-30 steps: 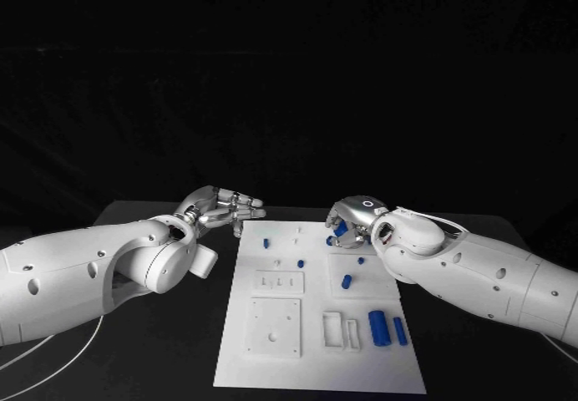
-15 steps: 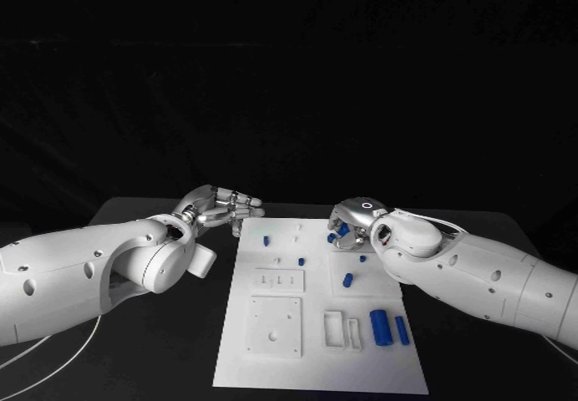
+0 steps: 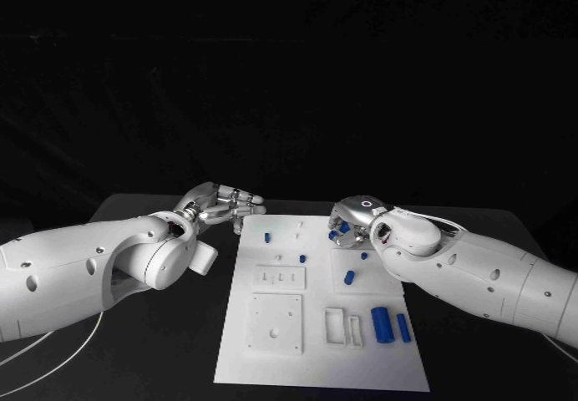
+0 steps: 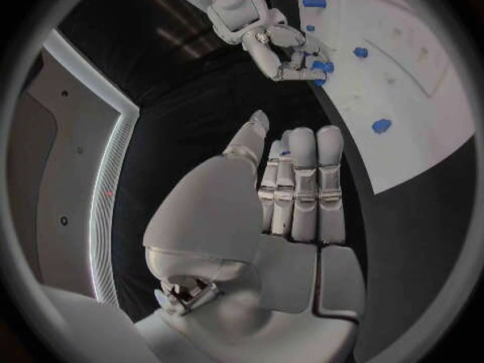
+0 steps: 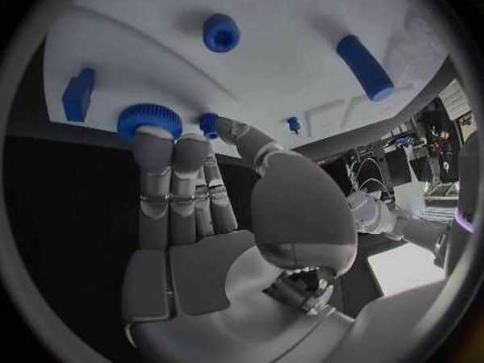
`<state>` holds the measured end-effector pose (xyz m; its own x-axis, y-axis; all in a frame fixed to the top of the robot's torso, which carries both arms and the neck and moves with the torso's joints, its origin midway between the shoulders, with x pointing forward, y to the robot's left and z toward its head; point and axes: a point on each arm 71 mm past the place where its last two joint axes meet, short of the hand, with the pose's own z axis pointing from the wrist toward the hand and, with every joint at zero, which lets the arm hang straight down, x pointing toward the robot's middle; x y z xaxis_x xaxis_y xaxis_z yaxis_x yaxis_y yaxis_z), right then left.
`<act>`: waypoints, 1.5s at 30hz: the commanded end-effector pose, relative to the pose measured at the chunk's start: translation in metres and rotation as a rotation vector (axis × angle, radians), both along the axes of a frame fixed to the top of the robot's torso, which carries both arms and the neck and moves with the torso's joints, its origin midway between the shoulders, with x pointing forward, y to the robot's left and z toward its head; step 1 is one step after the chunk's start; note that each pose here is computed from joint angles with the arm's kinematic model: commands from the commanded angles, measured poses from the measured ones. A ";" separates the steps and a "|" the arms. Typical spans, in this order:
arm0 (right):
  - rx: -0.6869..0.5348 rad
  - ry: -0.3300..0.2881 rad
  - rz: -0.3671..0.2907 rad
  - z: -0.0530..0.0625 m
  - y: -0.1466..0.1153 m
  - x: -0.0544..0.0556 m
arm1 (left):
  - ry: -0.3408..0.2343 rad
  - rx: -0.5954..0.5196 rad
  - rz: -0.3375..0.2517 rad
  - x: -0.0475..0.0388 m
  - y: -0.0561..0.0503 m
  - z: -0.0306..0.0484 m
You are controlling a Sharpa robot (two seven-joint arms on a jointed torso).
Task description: Assemble the parts on the task board
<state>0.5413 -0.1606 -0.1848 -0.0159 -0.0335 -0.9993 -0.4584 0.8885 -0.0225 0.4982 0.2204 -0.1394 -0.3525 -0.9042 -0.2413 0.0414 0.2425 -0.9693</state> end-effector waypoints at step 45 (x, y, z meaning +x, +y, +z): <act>0.071 -0.150 0.004 0.012 0.024 -0.010 | -0.012 0.004 -0.004 0.0050 0.001 0.0020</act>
<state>0.5314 -0.1368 -0.1772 0.0755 0.0265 -0.9968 -0.4766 0.8791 -0.0127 0.5030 0.2237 -0.1399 -0.3440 -0.9057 -0.2476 0.0394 0.2495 -0.9676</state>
